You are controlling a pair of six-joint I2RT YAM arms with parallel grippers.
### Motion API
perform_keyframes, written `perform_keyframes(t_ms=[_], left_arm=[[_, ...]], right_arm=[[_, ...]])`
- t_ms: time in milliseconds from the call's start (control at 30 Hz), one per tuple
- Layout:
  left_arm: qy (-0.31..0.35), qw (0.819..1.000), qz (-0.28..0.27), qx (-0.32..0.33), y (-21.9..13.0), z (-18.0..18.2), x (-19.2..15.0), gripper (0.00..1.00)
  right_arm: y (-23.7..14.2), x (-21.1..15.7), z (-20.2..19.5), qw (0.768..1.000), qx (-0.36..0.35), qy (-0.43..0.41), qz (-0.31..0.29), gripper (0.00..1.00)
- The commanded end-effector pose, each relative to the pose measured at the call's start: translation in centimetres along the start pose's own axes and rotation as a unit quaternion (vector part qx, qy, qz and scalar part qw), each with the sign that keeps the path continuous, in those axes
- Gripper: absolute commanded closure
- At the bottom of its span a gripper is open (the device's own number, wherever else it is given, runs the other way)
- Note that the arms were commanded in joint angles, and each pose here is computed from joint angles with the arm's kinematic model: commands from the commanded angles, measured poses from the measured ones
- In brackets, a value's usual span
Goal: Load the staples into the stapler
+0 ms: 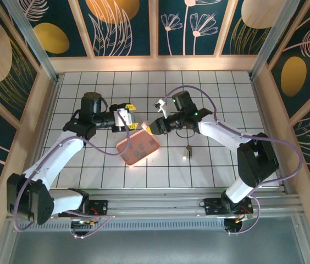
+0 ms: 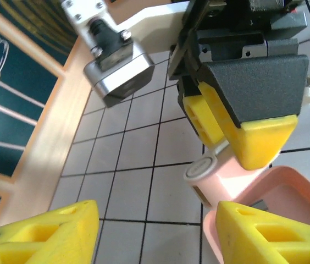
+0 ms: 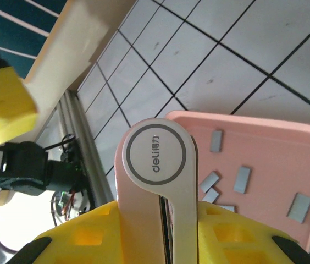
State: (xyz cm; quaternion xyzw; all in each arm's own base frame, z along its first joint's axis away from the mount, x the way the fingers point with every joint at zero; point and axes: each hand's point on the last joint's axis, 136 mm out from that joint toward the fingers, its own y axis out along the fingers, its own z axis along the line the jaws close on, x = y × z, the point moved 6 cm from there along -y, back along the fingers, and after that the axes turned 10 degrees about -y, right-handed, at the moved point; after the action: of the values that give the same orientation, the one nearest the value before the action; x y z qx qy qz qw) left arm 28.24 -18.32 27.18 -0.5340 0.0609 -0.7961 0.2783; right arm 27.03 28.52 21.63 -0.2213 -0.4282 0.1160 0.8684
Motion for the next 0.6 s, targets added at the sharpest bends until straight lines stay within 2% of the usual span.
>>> perform_keyframes(t_ms=[0, 200, 567], left_arm=[[0.092, 0.995, 0.023, -0.026, 0.9, -0.2, 0.2, 0.41], [0.146, 0.987, 0.039, -0.048, 1.9, -0.5, 0.3, 0.43], [0.185, 0.977, 0.066, -0.077, 3.7, -1.1, 0.1, 0.44]], right_arm=[[-0.8, 0.9, 1.1, 0.999, 0.045, -0.014, -0.007, 0.8], [-1.2, 1.4, 1.1, 0.998, 0.064, -0.007, -0.013, 0.8], [-1.6, 1.7, 1.1, 0.995, 0.094, 0.003, -0.015, 0.8]])
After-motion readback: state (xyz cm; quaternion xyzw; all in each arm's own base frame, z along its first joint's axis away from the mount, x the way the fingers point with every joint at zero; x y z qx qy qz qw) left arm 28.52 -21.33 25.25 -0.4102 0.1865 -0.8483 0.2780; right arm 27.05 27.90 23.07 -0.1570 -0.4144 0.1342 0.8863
